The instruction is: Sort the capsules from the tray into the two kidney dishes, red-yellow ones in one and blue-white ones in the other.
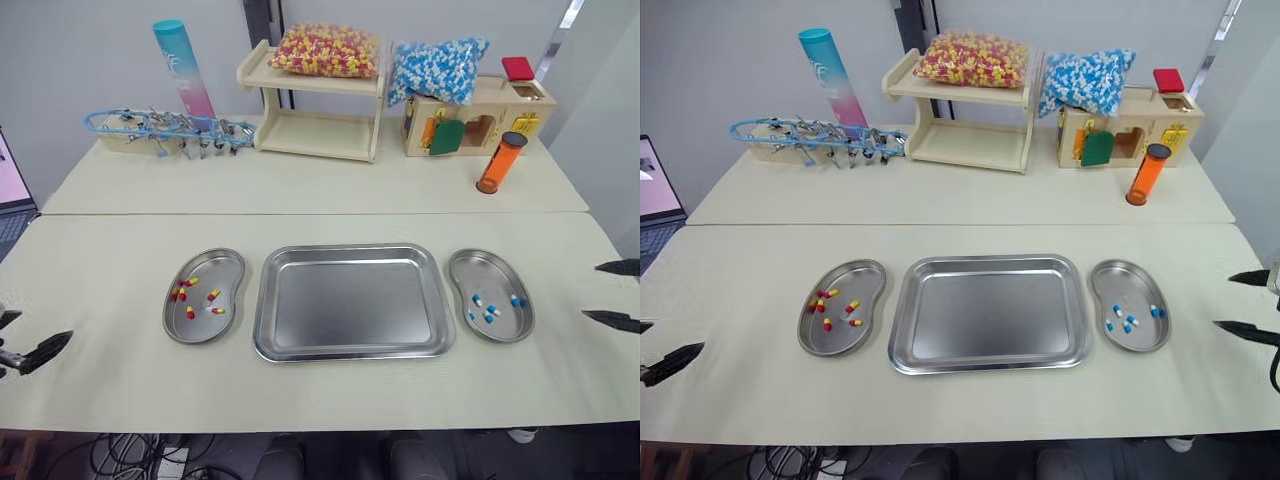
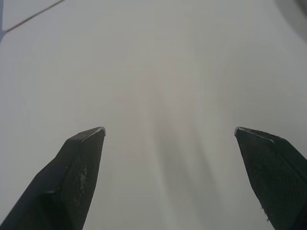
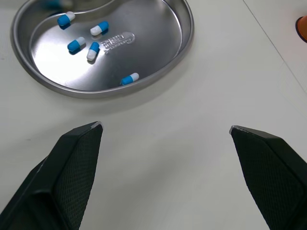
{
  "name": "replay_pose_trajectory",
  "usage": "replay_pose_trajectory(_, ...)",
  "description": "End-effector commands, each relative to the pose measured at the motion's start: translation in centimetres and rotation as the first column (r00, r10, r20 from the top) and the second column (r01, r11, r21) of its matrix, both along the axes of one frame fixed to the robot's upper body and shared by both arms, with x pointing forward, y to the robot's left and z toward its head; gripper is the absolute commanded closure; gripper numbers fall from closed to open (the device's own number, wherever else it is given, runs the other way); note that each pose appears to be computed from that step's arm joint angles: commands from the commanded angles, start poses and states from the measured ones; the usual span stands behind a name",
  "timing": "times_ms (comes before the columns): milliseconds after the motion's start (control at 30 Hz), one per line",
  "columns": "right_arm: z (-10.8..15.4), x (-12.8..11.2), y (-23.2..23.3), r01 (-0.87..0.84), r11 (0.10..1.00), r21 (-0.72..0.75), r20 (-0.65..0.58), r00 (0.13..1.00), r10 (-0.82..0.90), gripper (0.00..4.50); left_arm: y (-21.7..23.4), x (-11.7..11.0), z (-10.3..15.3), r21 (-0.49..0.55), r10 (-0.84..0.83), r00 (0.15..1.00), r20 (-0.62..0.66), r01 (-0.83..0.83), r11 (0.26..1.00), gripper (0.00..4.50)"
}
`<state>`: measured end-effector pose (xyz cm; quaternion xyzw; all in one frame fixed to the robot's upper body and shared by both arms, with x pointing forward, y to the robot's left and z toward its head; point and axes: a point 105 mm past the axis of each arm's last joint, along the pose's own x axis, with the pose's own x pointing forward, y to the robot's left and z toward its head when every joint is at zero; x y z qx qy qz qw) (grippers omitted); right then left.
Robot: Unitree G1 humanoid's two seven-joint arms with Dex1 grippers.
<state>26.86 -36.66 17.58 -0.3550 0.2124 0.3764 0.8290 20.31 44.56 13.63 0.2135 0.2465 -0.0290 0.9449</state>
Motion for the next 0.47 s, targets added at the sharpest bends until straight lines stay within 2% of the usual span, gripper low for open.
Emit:
replay_pose_trajectory(33,0.9,0.3,0.0,-0.027,0.999,-0.039,-0.016,1.0,0.027,0.01,1.1,-0.8,0.8,0.055,0.039,0.999,0.002,-0.039,0.998,0.0)
replay_pose_trajectory(267,1.1,1.2,0.8,-0.055,0.998,-0.041,-0.023,0.998,0.054,0.01,0.5,-1.2,0.2,-0.004,0.03,0.999,-0.027,-0.03,1.0,0.0)
replay_pose_trajectory(467,1.1,1.5,1.2,-0.065,0.997,-0.039,-0.018,0.998,0.064,0.01,0.6,-0.4,0.5,-0.007,0.021,1.0,-0.02,-0.021,1.0,0.0)
